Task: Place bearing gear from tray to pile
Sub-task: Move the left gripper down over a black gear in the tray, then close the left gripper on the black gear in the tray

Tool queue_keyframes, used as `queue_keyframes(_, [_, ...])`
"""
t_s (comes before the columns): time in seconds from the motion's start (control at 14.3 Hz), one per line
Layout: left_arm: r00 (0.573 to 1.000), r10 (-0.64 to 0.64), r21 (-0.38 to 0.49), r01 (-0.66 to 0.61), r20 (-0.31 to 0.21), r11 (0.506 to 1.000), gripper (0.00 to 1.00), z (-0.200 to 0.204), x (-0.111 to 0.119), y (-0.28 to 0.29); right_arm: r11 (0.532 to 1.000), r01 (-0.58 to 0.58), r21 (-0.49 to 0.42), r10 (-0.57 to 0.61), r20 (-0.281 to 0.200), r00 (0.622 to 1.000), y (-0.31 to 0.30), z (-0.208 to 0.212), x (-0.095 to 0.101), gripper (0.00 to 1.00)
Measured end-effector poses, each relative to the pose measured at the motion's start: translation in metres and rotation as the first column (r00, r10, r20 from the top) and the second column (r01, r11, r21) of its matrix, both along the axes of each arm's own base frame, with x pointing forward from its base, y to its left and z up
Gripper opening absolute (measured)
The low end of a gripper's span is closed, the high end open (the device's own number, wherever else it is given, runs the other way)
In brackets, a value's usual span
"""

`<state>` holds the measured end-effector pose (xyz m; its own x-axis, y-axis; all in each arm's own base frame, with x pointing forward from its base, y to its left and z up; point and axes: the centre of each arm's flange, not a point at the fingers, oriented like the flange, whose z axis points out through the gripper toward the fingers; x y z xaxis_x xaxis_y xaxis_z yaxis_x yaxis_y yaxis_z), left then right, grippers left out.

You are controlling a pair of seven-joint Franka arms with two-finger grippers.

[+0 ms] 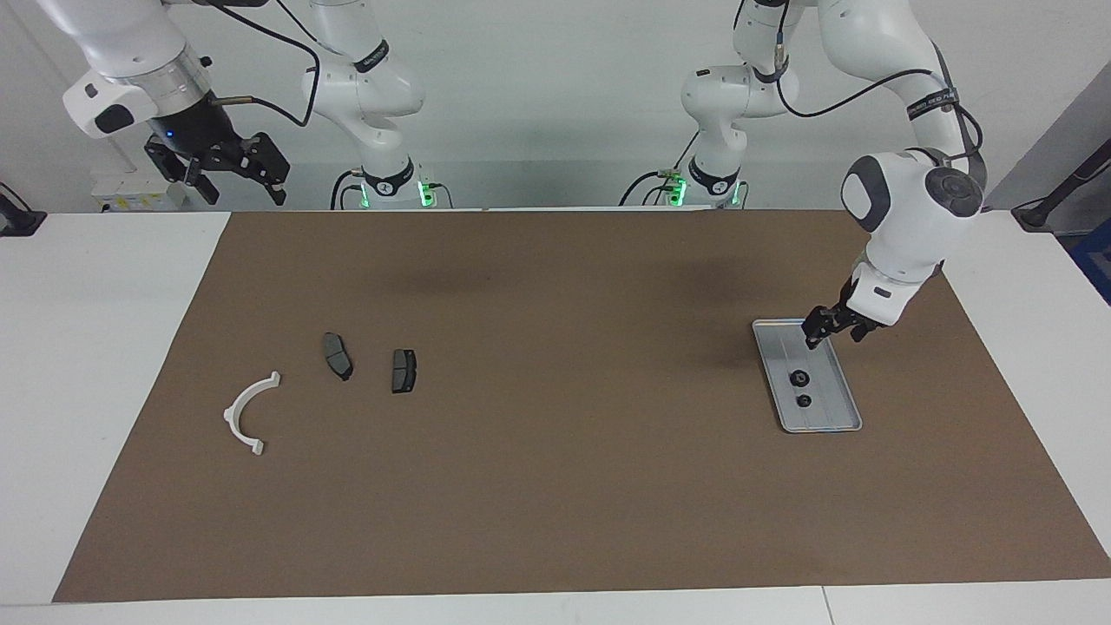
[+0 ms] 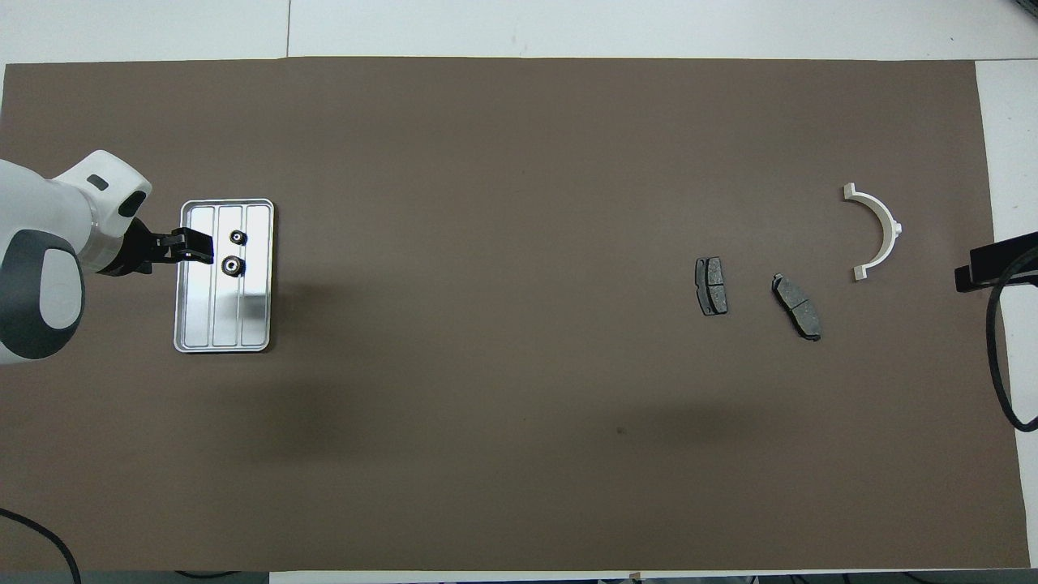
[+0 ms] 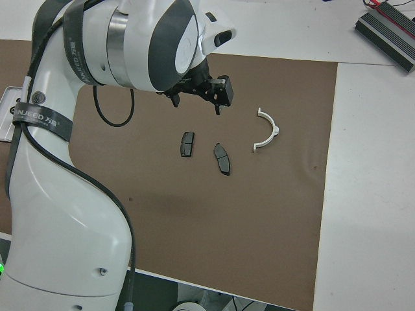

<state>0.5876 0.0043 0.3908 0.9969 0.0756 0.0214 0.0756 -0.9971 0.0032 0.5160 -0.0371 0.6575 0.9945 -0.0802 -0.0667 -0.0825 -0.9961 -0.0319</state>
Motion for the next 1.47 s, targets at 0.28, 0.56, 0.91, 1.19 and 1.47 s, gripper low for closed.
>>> queue_keyframes(0.28, [0.999,-0.038,0.003,0.038,-0.014,0.999,0.71,-0.033,0.008,-0.005,1.000,0.001,0.001,-0.001,-0.005,1.000,0.000,-0.002,-0.002,1.00])
queue_keyframes(0.56, [0.999,-0.049,0.005,0.049,-0.020,0.999,0.72,-0.057,0.013,-0.006,1.000,0.006,0.002,-0.006,-0.015,1.000,-0.003,-0.006,-0.003,1.00])
queue_keyframes(0.91, [0.998,-0.058,0.005,0.058,-0.027,0.998,0.70,-0.070,0.014,-0.009,1.000,0.011,0.001,-0.011,-0.009,1.000,-0.005,-0.004,-0.004,1.00])
queue_keyframes(1.19, [0.998,-0.062,0.006,0.062,-0.018,0.998,0.70,-0.076,0.016,-0.011,1.000,0.007,0.001,-0.007,-0.010,1.000,-0.003,-0.005,-0.004,1.00])
queue_keyframes(1.47, [0.998,-0.062,0.006,0.062,-0.025,0.998,0.70,-0.081,0.016,-0.011,1.000,0.006,0.002,-0.006,-0.016,1.000,-0.003,-0.008,-0.004,1.00])
